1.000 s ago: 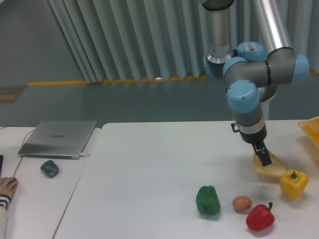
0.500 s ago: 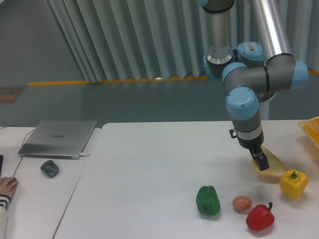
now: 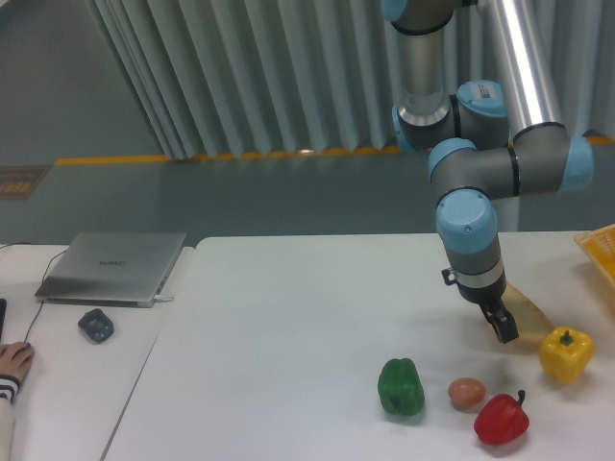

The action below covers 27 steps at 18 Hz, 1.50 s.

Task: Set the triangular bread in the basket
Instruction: 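Lift the bread slice and tilt it toward the yellow basket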

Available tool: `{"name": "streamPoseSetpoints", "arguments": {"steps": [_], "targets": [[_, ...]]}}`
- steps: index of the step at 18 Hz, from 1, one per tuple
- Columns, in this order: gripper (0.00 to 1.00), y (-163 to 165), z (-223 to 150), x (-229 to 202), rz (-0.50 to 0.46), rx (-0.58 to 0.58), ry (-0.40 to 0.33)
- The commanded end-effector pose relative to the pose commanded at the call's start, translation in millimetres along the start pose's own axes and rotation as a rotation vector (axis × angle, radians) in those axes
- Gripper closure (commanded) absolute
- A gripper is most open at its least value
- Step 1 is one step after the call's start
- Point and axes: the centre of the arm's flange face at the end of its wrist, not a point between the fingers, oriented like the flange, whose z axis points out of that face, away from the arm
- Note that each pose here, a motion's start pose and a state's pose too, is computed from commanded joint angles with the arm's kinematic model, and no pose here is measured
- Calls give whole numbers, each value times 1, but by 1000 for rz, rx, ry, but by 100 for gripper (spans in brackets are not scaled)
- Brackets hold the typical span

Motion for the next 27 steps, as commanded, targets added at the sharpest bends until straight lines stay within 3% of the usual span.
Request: {"name": "streamPoseSetpoints", "arguments": {"steps": [17, 21, 27], "targets": [[0, -2, 8, -2, -39, -5, 14], [4, -3, 14, -2, -37, -12, 23], [22, -1, 14, -3, -40, -14, 26]]}}
